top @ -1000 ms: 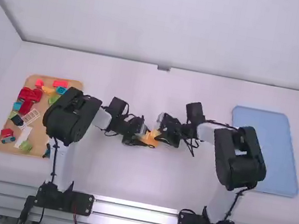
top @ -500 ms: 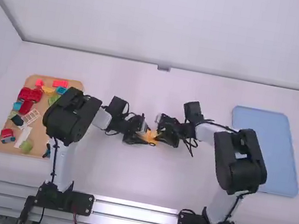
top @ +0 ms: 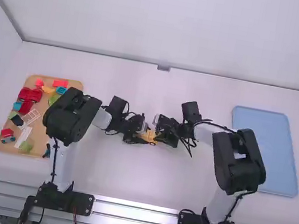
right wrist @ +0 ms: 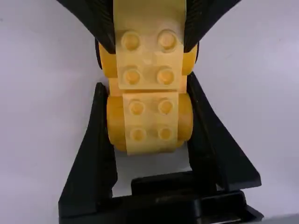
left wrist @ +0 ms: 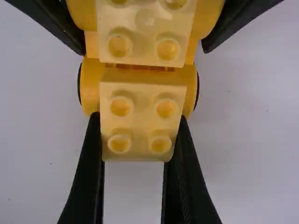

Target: Assemble lego blocks to make yellow taxi

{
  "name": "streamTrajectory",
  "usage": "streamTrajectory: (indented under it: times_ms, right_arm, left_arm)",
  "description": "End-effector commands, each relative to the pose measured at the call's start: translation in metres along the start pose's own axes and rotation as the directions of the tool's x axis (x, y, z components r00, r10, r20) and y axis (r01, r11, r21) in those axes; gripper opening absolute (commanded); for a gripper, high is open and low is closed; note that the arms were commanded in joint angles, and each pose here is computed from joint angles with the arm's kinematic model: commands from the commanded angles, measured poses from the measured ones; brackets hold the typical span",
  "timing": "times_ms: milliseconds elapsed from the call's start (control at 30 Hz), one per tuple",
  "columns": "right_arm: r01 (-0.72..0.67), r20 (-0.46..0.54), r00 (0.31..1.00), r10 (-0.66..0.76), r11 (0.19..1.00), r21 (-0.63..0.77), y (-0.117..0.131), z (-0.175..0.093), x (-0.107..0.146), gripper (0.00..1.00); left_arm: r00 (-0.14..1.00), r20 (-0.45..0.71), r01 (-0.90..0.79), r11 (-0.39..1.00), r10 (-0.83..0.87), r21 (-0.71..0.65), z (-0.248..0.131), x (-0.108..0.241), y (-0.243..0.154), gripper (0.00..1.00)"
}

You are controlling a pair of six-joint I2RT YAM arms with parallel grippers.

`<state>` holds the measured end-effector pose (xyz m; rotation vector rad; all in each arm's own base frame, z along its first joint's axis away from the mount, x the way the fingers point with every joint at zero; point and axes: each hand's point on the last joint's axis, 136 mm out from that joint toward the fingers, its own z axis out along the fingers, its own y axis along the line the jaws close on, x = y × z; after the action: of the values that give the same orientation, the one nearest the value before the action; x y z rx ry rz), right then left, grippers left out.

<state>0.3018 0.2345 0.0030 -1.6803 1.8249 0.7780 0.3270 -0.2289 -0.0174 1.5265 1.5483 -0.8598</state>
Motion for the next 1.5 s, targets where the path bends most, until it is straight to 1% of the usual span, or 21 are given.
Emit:
streamTrajectory:
  times_ms: [0,200,333,567,767,867,967,1100,1167,1467]
  right_arm:
    - [0.03,-0.004,1.0,-0.03,0.999,0.042,-0.01,-0.008,-0.009,0.14]
    - [0.036,0.004,0.999,-0.036,0.998,0.044,-0.011,-0.008,-0.011,0.13]
    - [0.05,0.036,0.998,-0.051,0.998,0.039,-0.011,-0.008,-0.017,0.13]
    - [0.049,0.034,0.998,-0.05,0.998,0.04,-0.011,-0.008,-0.017,0.14]
    - [0.042,0.027,0.999,-0.043,0.999,0.031,-0.008,-0.007,-0.015,0.13]
    - [0.043,0.004,0.999,-0.043,0.999,0.025,-0.005,-0.004,-0.013,0.13]
    - [0.078,-0.006,0.997,-0.078,0.997,0.01,0.0,-0.001,-0.013,0.12]
    - [0.088,-0.019,0.996,-0.088,0.996,0.007,0.003,0.003,-0.014,0.11]
    - [0.085,-0.038,0.996,-0.084,0.996,0.016,0.001,0.002,-0.011,0.11]
    - [0.047,-0.043,0.998,-0.047,0.999,0.004,0.004,0.002,-0.009,0.12]
  left_arm:
    - [0.999,-0.025,0.025,1.0,-0.025,0.017,0.005,0.004,-0.007,0.41]
    - [0.999,-0.029,0.035,0.999,-0.034,0.022,0.005,0.005,-0.008,0.4]
    - [0.999,-0.029,0.035,0.999,-0.034,0.022,0.005,0.005,-0.008,0.4]
    - [0.999,-0.029,0.032,0.999,-0.031,0.028,0.006,0.004,-0.01,0.4]
    - [0.999,-0.029,0.03,0.999,-0.029,0.031,0.007,0.004,-0.011,0.37]
    - [0.999,-0.033,0.031,0.999,-0.03,0.026,0.007,0.005,-0.01,0.37]
    - [0.999,-0.032,0.029,0.999,-0.028,0.029,0.007,0.004,-0.011,0.37]
    - [0.999,-0.032,0.029,0.999,-0.028,0.03,0.007,0.004,-0.011,0.38]
    - [0.999,-0.032,0.029,0.999,-0.028,0.03,0.008,0.004,-0.011,0.36]
    - [0.999,-0.032,0.029,0.999,-0.028,0.03,0.008,0.004,-0.011,0.36]
